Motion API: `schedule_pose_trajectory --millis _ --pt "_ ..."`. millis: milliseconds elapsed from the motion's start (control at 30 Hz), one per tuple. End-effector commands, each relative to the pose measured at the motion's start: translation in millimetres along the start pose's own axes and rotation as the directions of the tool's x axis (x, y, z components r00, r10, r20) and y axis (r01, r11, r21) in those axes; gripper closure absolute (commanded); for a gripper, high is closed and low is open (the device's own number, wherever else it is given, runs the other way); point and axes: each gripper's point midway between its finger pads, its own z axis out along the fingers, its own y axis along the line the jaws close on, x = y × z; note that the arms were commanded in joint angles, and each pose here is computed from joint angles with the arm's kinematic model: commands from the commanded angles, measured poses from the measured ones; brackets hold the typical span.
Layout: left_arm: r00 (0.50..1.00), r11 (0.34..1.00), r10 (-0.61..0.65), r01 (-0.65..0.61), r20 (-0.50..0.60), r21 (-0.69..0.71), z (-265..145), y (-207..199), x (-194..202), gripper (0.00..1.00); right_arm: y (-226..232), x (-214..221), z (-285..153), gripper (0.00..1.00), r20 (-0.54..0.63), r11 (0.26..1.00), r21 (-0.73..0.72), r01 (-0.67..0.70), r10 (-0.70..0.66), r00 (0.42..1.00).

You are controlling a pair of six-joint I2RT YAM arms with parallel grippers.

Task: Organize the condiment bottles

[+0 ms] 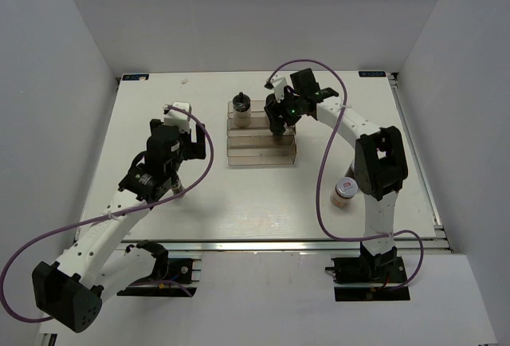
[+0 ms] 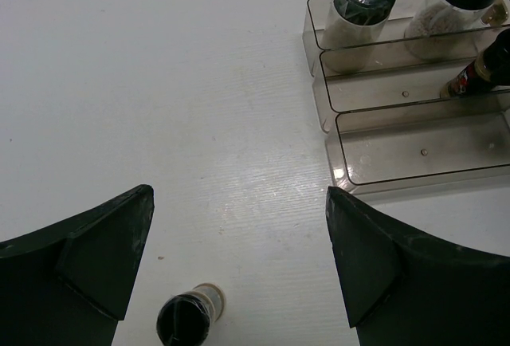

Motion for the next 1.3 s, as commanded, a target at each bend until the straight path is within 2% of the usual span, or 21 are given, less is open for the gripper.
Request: schedule_pose_trajectory --millis 0,67,167,300,367,400,433,467,500,600,667,867,967,1133,1267 --pt "1.0 1.0 0.007 -0.006 -0.011 0.025 0.6 -4.7 2.6 0.02 -2.0 -22.7 -14.1 0.2 0.042 0.999 0.025 0.023 -0.024 0.999" --pt "1.0 0.999 -0.002 0.002 -0.011 0.034 1.1 -6.9 2.7 0.02 0.1 -26.2 -23.2 0.2 0.053 0.999 0.027 0.027 -0.029 0.998" --pt "0.999 0.998 -0.05 0.05 0.011 0.045 -2.3 -9.5 -4.6 0.02 8.2 -48.2 -60.7 0.19 0.126 0.997 0.054 0.055 -0.061 0.99" --pt "0.985 0.984 -0.172 0.17 0.033 0.056 -15.0 -11.4 -22.6 0.02 17.9 -52.6 -94.9 0.18 0.178 0.994 0.093 0.056 -0.072 0.981" --pt "0.973 0.973 -0.23 0.23 -0.007 0.007 -21.1 -4.8 -14.6 0.02 25.6 -57.7 -117.7 0.18 0.226 0.993 0.109 0.053 -0.077 0.971" --pt "0.968 0.968 -0.252 0.251 -0.014 -0.015 -24.7 -1.1 -16.8 0.02 34.5 -43.4 -116.9 0.18 0.213 0.996 0.081 0.045 -0.061 0.975" --pt "0.964 0.966 -0.259 0.256 -0.069 -0.045 -29.4 1.9 -3.6 0.02 40.5 -39.6 -121.4 0.18 0.221 0.997 0.065 0.039 -0.053 0.974" --pt "0.956 0.959 -0.279 0.273 -0.086 -0.075 -31.6 5.7 1.4 0.02 51.5 -43.6 -139.6 0.18 0.262 0.998 0.049 0.043 -0.054 0.964" --pt "0.942 0.945 -0.321 0.311 -0.1 -0.101 -35.1 7.4 4.8 0.02 74.6 -26.9 -137.5 0.19 0.252 0.998 -0.056 0.035 -0.019 0.967" --pt "0.909 0.921 -0.372 0.337 -0.19 -0.195 -47.4 16.0 34.0 0.02 122.4 -8.9 -159.5 0.24 0.272 0.97 -0.237 0.046 0.021 0.962" --pt "0.889 0.895 -0.417 0.364 -0.19 -0.258 -51.9 23.4 41.9 0.02 142.8 -6.1 -176.5 0.29 0.307 0.952 -0.299 0.07 0.027 0.951" --pt "0.866 0.84 -0.454 0.336 -0.212 -0.427 -64.4 46.2 61.9 0.02 163.9 20.1 -184.0 0.4 0.318 0.934 -0.349 0.076 0.042 0.947" --pt "0.863 0.837 -0.448 0.314 -0.232 -0.448 -59.9 46.6 69.7 0.02 166.8 26.9 -181.1 0.44 0.321 0.93 -0.36 0.075 0.049 0.946" --pt "0.854 0.831 -0.44 0.269 -0.279 -0.487 -43.2 43.2 88.5 0.03 168.0 27.3 -186.1 0.45 0.324 0.932 -0.353 0.085 0.036 0.945" --pt "0.841 0.823 -0.444 0.246 -0.308 -0.513 -37.7 42.2 103.9 0.09 169.4 25.3 -192.0 0.44 0.349 0.936 -0.336 0.106 0.02 0.937"
